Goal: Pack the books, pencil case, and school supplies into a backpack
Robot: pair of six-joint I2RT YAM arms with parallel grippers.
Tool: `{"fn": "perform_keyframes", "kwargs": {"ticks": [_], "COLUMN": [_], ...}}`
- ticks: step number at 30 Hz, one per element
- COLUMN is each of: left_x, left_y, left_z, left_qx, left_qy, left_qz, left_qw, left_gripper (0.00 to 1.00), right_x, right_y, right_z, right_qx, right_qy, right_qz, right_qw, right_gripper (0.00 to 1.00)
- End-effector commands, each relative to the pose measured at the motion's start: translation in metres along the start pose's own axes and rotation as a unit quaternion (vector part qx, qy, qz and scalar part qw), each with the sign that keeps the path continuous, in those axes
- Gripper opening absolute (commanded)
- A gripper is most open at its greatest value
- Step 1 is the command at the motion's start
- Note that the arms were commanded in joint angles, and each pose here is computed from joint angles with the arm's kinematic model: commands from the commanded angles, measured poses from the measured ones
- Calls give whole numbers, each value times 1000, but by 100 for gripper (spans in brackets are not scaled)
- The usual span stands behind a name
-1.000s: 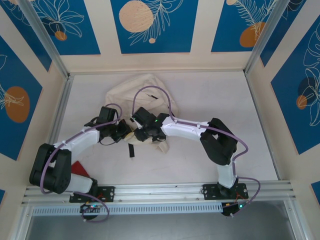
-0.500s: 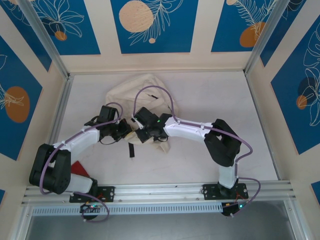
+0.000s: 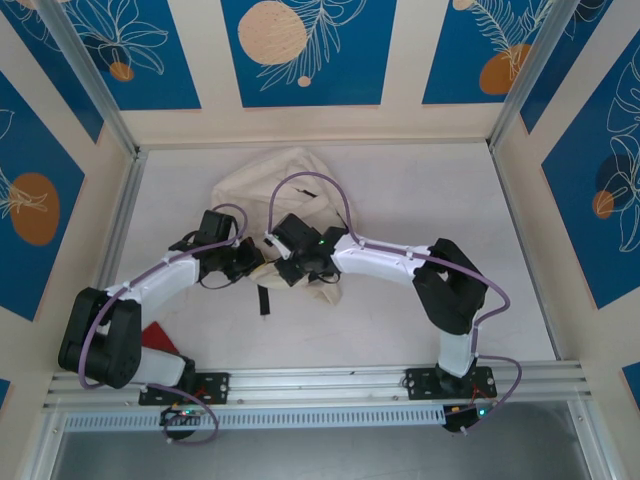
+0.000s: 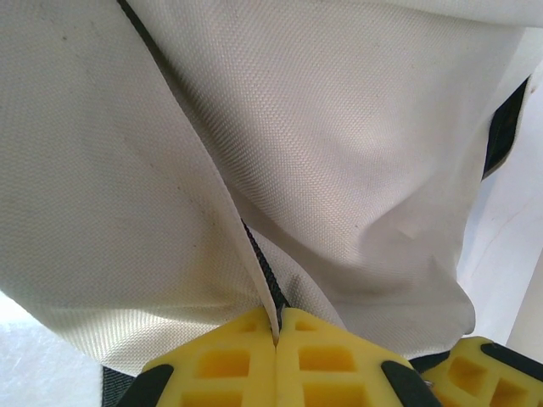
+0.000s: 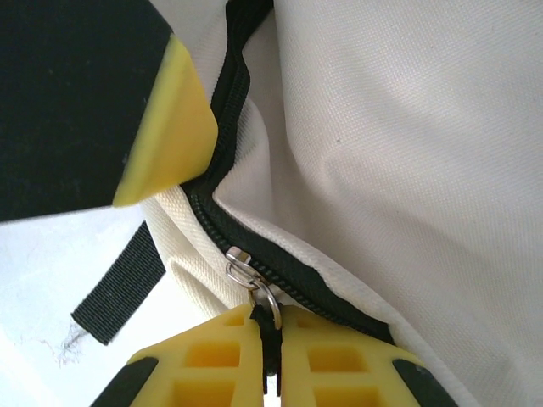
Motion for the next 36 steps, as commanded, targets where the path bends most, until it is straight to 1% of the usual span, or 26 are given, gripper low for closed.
{"fn": "perform_keyframes", "kwargs": {"ticks": [1, 3, 5, 7, 10, 14, 19, 28, 36], "left_x": [-8, -8, -8, -9, -8, -9, -11, -16, -27], "left_y": [23, 21, 20, 20, 20, 27, 36, 40, 47], "left_z": [-8, -8, -8, -8, -9, -13, -14, -14, -21], "left_qx": [-62, -58, -55, -54, -57, -77, -94, -101, -119], "left_qy": [-19, -19, -19, -19, -20, -29, -37, -41, -54], "left_qz": [-2, 1, 1, 1, 0, 2, -1, -2, 2], "left_qw": [998, 998, 998, 998, 998, 997, 995, 994, 991], "left_gripper": [0, 0, 0, 0, 0, 0, 0, 0, 0], "right_x": [22, 20, 17, 13, 12, 20, 40, 52, 54], "right_y": [-37, -32, -30, -30, -34, -51, -76, -93, -123], "right_z": [-14, -15, -16, -16, -16, -23, -38, -54, -65], "right_qx": [43, 23, 13, 15, 28, 76, 134, 176, 236], "right_qy": [47, 44, 39, 33, 31, 40, 64, 78, 77], "right_qz": [-4, -4, 0, 5, 10, 17, 27, 54, 105], "right_qw": [998, 999, 999, 999, 999, 996, 988, 980, 963], "right_gripper": [13, 13, 8, 3, 0, 0, 0, 0, 0]}}
Point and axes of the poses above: each hand's point on the last joint's axis, 136 mm out from that joint toward the fingers, its own z axis out along the fingers, its own y axis along the line the jaws close on, x = y × z, the point moved 1 cm from there along -z, back along the fingers, and after that the axes turned 9 degrees about z, right-handed, at the moved point
